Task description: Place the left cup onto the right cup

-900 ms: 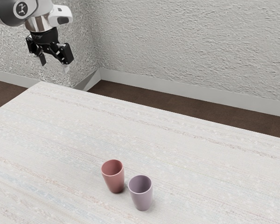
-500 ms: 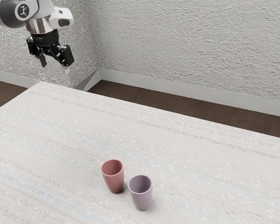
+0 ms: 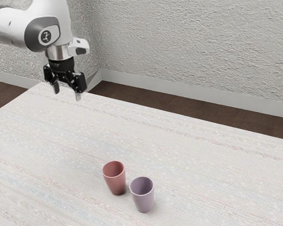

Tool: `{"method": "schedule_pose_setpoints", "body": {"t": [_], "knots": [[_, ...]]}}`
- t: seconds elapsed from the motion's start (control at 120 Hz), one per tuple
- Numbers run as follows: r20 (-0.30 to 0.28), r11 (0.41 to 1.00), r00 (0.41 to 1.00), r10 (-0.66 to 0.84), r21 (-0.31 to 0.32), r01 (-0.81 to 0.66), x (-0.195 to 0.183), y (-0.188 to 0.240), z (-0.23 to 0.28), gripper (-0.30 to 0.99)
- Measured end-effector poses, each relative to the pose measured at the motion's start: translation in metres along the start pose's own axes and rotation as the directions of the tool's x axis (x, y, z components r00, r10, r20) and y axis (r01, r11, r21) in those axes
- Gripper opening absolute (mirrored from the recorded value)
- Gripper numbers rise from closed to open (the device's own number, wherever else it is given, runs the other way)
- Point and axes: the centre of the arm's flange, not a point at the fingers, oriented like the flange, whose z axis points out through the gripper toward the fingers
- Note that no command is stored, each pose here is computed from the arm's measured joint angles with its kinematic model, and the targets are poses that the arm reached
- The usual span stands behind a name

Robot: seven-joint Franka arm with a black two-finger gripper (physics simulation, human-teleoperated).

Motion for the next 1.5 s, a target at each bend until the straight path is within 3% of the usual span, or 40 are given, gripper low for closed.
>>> {"method": "schedule_pose_setpoints", "body": {"t": [0.592,0.942,1.5], "knots": [[0.113,0.999,0.994,0.007,-0.046,-0.001,-0.020,0.052,0.084,0.69],[0.108,0.997,0.993,-0.055,-0.044,0.060,-0.020,0.061,0.110,0.69],[0.160,0.993,0.982,-0.100,-0.041,0.108,-0.027,0.101,0.159,0.69]]}}
